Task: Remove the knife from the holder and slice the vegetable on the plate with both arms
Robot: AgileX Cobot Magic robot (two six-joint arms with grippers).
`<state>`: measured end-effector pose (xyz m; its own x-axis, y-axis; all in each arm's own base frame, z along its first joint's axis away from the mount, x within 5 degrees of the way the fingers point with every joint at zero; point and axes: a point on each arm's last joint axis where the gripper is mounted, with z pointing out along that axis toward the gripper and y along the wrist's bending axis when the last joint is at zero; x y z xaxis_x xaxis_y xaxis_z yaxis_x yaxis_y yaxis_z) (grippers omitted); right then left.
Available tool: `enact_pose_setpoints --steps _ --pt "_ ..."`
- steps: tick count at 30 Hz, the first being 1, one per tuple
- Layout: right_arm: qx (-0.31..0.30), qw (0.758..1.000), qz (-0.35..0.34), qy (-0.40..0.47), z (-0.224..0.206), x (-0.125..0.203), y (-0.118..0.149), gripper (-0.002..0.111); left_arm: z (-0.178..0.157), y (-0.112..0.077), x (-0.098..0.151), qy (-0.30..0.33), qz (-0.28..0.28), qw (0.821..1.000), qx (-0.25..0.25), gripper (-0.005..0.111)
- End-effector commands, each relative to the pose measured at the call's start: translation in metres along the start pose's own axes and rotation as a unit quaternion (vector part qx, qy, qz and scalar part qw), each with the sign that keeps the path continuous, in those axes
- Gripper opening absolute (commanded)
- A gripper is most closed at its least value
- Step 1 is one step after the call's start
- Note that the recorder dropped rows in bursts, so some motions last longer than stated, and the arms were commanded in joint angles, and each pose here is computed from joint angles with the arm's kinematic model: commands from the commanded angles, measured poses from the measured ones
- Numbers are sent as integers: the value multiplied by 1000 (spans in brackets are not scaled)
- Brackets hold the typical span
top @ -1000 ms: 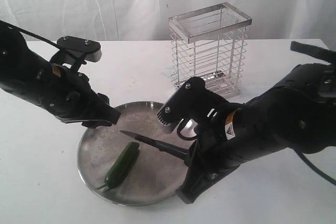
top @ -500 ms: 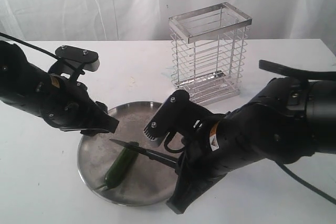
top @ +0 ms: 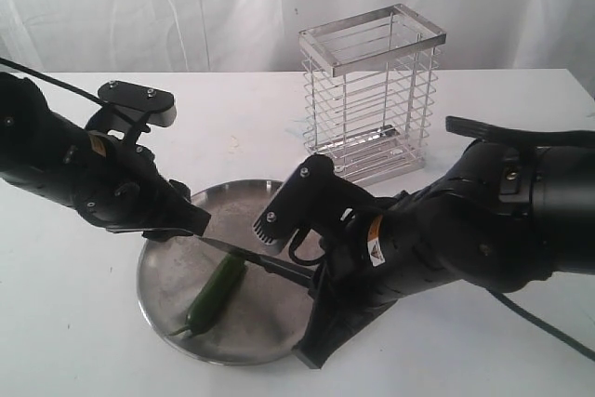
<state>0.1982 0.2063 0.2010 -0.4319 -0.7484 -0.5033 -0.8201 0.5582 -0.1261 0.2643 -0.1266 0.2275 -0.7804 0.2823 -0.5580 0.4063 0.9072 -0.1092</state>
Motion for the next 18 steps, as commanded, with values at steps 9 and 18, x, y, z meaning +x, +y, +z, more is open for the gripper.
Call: enact_pose_setpoints --steps 9,18 --pt "4 1000 -2 -13 0 -3 0 0 0 1 2 5 -5 1000 0 55" --pt "1 1000 -2 6 1 2 0 0 0 1 2 4 -5 1000 0 55"
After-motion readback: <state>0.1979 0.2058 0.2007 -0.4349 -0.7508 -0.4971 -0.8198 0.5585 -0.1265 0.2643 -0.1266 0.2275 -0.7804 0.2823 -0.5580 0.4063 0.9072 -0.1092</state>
